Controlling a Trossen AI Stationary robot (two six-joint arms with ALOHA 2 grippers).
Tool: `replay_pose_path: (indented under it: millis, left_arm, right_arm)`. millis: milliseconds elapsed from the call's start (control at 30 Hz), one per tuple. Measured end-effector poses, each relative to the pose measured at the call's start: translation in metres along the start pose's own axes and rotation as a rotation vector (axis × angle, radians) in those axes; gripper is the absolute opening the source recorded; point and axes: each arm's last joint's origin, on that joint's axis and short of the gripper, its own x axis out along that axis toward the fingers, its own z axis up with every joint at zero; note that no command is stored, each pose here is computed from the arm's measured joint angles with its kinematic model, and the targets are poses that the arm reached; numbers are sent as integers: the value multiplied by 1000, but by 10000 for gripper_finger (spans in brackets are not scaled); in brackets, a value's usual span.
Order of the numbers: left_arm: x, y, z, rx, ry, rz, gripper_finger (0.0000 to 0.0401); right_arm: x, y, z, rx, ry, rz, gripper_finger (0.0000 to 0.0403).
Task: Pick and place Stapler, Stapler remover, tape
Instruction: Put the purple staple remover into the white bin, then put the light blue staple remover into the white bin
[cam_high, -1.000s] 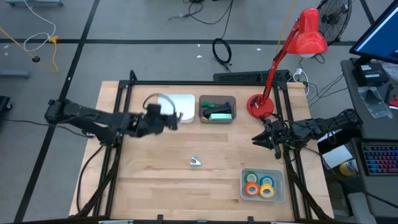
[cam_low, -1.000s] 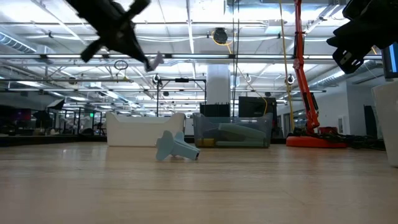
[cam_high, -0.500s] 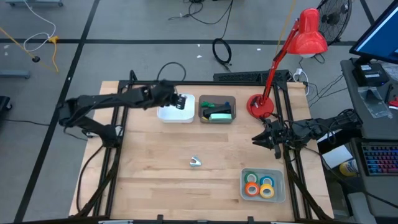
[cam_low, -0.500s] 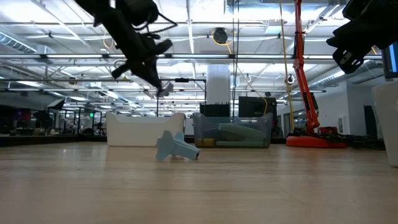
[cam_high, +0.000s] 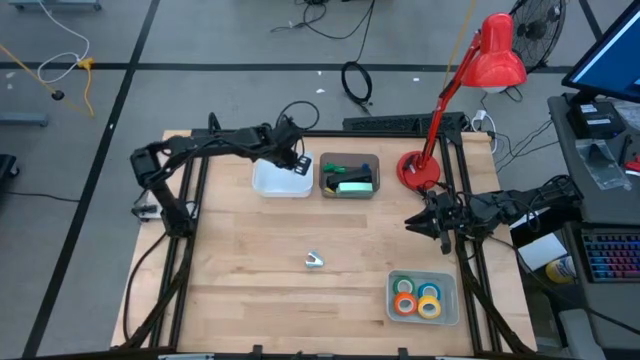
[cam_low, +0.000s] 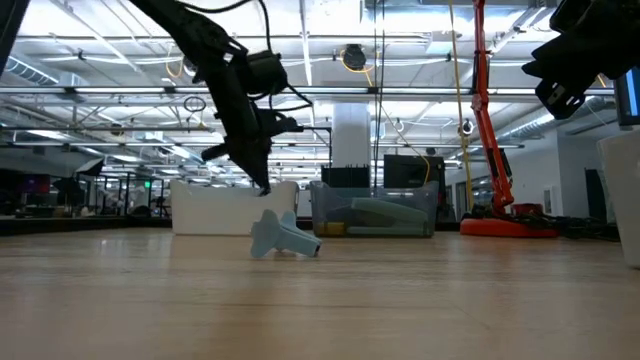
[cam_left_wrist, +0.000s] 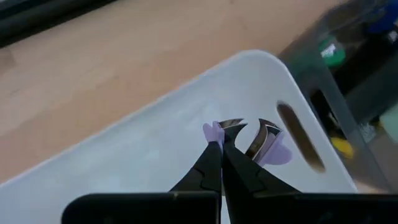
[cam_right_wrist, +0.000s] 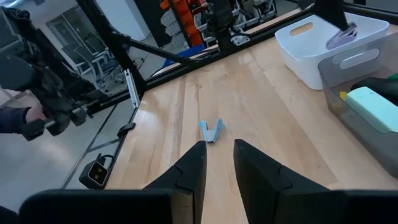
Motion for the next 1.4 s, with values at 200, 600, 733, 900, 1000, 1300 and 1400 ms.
replay_pose_path:
  millis: [200, 600, 733, 900, 1000, 1300, 1400]
  left_arm:
    - [12, 4, 4, -99, 40, 1, 0]
    - [32, 0, -4, -226, 58, 61, 0]
    - [40, -2, -5, -243, 52, 66, 0]
    - [40, -2, -4, -254, 37, 68, 3]
    - [40, -1, -3, -243, 36, 67, 14]
    - [40, -3, -2, -203, 34, 35, 67]
    - [38, -2, 0, -187, 32, 29, 94]
  right_arm:
    - [0, 0, 0, 19, 1, 0, 73]
    - [0, -1, 0, 19, -11, -21, 73]
    - [0, -1, 0, 19, -11, -20, 73]
    - [0, -1, 0, 19, -11, -20, 73]
    - [0, -1, 0, 19, -11, -20, 73]
    - [0, -1, 0, 19, -11, -20, 73]
    - [0, -1, 0, 19, -11, -20, 73]
